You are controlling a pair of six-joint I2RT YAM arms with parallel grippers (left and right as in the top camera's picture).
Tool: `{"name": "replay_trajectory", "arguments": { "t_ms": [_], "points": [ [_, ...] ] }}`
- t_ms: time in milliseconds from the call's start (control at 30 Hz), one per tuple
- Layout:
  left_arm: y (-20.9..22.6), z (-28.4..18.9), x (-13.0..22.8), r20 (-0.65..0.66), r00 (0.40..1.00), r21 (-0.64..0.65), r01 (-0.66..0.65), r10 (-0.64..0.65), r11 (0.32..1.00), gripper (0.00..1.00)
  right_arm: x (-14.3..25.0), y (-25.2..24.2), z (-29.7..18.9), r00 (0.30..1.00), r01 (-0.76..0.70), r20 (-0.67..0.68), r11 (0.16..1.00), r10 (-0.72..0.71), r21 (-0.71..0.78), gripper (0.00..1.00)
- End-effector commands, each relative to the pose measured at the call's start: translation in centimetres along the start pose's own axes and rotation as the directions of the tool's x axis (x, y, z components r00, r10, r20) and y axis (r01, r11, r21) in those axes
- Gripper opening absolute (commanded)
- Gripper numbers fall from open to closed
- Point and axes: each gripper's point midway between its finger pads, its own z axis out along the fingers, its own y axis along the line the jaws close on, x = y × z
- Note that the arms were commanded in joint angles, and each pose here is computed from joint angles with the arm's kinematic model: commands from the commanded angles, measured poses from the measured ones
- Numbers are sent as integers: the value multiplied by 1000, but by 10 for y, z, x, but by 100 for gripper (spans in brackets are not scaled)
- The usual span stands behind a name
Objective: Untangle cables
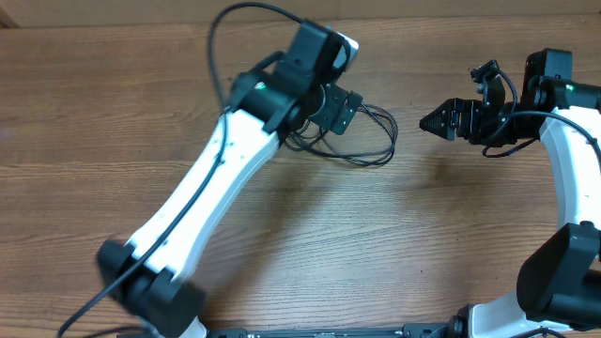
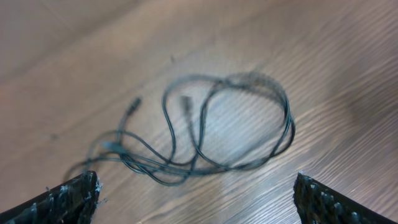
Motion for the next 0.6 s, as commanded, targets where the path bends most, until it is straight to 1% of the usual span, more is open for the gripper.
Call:
{"name": "replay_trajectory", "arguments": {
  "t_ms": [0, 100, 200, 300, 367, 400, 433, 533, 567],
  "points": [
    [21, -58, -23, 133, 991, -80, 36, -25, 996, 100, -2, 3, 0, 1000, 1, 6, 1000, -1, -11, 100],
    [38, -68, -17, 122, 992, -164, 47, -28, 985, 100, 0, 14, 4, 1000, 11, -5, 999, -11, -47, 100],
    [48, -66, -1, 55, 998, -206, 44, -34, 977, 99, 1, 23, 10, 999, 36, -17, 998, -37, -57, 100],
    [61, -66, 17, 9, 990, -228, 142, -144, 963, 99, 1, 34, 19, 997, 70, -30, 995, -72, -68, 100],
    [73, -67, 30, -21, 974, -253, 215, -228, 943, 100, 3, 40, 25, 995, 85, -46, 993, -88, -77, 100],
    [79, -68, 36, -33, 964, -264, 247, -265, 932, 100, 4, 41, 28, 996, 73, -53, 994, -77, -75, 100],
    [88, -69, 45, -53, 947, -277, 290, -316, 916, 100, 4, 40, 34, 997, 24, -69, 998, -28, -65, 100],
    [101, -71, 55, -72, 924, -286, 341, -376, 895, 100, 6, 34, 45, 991, -91, -99, 995, 87, -38, 100],
    [102, -70, 57, -80, 920, -280, 349, -384, 894, 100, 8, 31, 50, 983, -149, -115, 988, 145, -30, 100]
  ]
}}
